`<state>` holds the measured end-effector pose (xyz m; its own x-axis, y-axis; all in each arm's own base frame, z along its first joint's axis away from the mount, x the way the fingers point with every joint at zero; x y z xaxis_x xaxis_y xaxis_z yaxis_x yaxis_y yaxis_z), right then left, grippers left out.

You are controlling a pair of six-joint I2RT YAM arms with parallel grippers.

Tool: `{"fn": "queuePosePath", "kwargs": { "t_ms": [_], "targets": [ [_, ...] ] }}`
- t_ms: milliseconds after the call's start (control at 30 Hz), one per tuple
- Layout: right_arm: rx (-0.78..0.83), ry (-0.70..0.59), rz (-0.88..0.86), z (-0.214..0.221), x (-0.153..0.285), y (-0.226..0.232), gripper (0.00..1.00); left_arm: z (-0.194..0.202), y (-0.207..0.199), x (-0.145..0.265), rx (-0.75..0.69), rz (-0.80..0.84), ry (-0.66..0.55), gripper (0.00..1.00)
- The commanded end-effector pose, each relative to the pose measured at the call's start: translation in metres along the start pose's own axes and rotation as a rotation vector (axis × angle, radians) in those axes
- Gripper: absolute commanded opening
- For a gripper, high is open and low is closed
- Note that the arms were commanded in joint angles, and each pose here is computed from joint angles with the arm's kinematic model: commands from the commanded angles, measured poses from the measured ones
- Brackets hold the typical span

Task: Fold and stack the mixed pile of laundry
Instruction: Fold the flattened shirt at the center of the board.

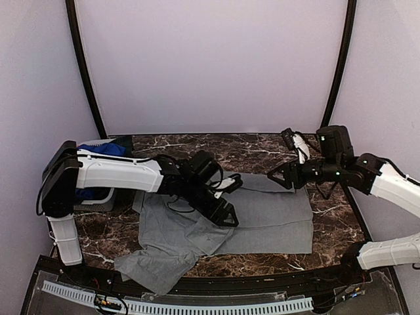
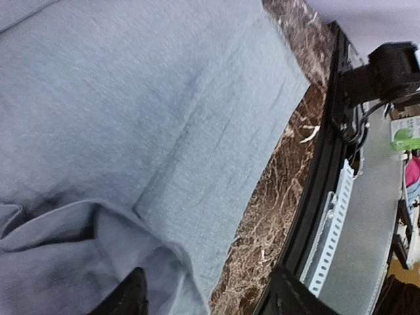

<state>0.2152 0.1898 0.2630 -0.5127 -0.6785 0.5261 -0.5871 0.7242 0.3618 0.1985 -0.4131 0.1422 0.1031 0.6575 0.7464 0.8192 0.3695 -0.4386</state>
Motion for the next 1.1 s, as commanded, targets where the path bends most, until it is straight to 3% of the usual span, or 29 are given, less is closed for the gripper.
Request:
{"fn": "queuePosePath", "kwargs": {
  "t_ms": [0, 167, 400, 567, 867, 1067],
  "targets": [
    [0.039, 0.015, -0.069, 0.000, -0.006, 0.015, 0.53, -0.030, 0.003, 0.088, 0.080, 0.035, -0.295, 0.77],
    [0.132, 0.098, -0.095, 0.009, -0.025, 0.043, 0.50, -0.020, 0.028, 0.145, 0.140, -0.070, -0.407, 0.83],
    [0.224, 0.339, -0.169, 0.054, -0.079, 0.108, 0.28, 0.005, 0.068, 0.201, 0.338, -0.219, -0.570, 0.82],
    [0.262, 0.474, -0.164, 0.092, -0.127, 0.144, 0.20, 0.020, 0.081, 0.211, 0.385, -0.298, -0.567, 0.82],
    [0.242, 0.581, -0.114, 0.119, -0.189, 0.166, 0.17, 0.026, 0.088, 0.222, 0.415, -0.342, -0.580, 0.82],
    [0.239, 0.640, -0.057, 0.135, -0.211, 0.159, 0.25, 0.026, 0.089, 0.227, 0.409, -0.367, -0.584, 0.82]
  ]
}}
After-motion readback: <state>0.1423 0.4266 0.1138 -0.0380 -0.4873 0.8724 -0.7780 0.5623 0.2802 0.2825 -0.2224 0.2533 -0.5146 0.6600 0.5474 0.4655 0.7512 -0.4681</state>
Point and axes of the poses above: each gripper's point midway between its finger pads, its own x axis back along the fingers, its own y axis along the line the jaws close on, z = x × y, the point moved 6 cm from there along x, back along the fingers, and after that the axes turned 7 degrees about -x, right-handed, at the moved point
